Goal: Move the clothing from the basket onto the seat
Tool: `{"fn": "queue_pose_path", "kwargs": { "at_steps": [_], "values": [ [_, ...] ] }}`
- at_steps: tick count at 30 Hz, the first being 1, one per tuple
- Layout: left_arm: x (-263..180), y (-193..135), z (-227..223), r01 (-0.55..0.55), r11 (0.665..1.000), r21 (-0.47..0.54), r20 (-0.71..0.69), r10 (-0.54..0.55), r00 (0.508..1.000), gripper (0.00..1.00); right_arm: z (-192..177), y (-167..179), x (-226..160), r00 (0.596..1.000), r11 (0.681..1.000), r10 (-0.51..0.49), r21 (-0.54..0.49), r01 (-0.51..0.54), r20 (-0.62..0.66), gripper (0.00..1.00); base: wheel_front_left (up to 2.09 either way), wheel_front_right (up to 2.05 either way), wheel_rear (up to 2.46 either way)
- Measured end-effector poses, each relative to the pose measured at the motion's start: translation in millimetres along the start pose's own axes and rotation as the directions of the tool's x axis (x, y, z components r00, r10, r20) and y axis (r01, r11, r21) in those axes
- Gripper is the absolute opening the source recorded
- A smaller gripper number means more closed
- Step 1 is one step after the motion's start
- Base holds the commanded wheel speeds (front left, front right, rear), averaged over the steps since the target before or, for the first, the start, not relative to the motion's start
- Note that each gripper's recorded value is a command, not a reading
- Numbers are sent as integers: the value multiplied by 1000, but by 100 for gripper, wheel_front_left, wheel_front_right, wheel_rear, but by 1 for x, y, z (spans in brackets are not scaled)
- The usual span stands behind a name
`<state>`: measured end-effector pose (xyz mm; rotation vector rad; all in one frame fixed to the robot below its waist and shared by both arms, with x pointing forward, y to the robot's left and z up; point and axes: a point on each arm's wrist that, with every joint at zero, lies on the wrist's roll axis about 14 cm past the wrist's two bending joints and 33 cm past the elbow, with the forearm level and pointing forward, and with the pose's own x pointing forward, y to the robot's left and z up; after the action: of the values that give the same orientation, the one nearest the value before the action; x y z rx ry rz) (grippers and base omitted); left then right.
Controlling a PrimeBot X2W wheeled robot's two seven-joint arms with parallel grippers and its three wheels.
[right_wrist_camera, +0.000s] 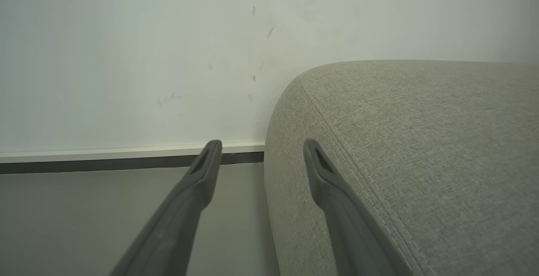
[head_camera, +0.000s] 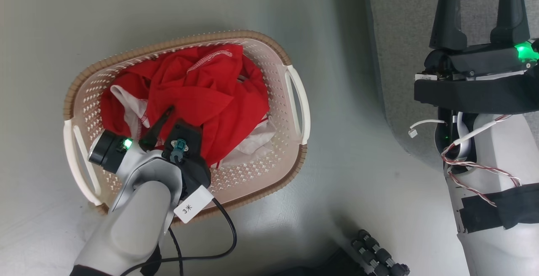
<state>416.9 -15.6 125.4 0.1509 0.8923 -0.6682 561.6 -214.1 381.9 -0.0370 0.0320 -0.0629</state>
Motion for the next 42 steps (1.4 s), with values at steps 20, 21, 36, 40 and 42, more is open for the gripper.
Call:
{"fn": "queue_pose_path", "kwargs": {
  "at_steps": [20, 21, 36, 40, 42],
  "values": [
    [-8, -13, 19, 41, 999, 6, 62, -42, 997, 0, -2, -1, -5, 999, 1000, -9, 8, 10, -33, 100, 0, 0, 0],
    [-10, -13, 23, 44, 999, 1, 78, -44, 996, 0, -1, -1, -6, 999, 1000, -10, 11, 10, -34, 100, 0, 0, 0],
    [-70, 14, 114, -28, 995, -95, 365, 61, 929, 0, 18, -5, -30, 998, 1000, -18, 20, 19, -56, 100, 0, 0, 0],
    [-92, 20, 137, -45, 992, -117, 430, 92, 898, 0, 24, -5, -41, 998, 999, -21, 27, 23, -63, 100, 0, 0, 0],
    [-104, 24, 152, -59, 992, -113, 468, 106, 877, 0, 27, -6, -46, 998, 999, -22, 30, 24, -64, 100, 0, 0, 0]
  ]
}}
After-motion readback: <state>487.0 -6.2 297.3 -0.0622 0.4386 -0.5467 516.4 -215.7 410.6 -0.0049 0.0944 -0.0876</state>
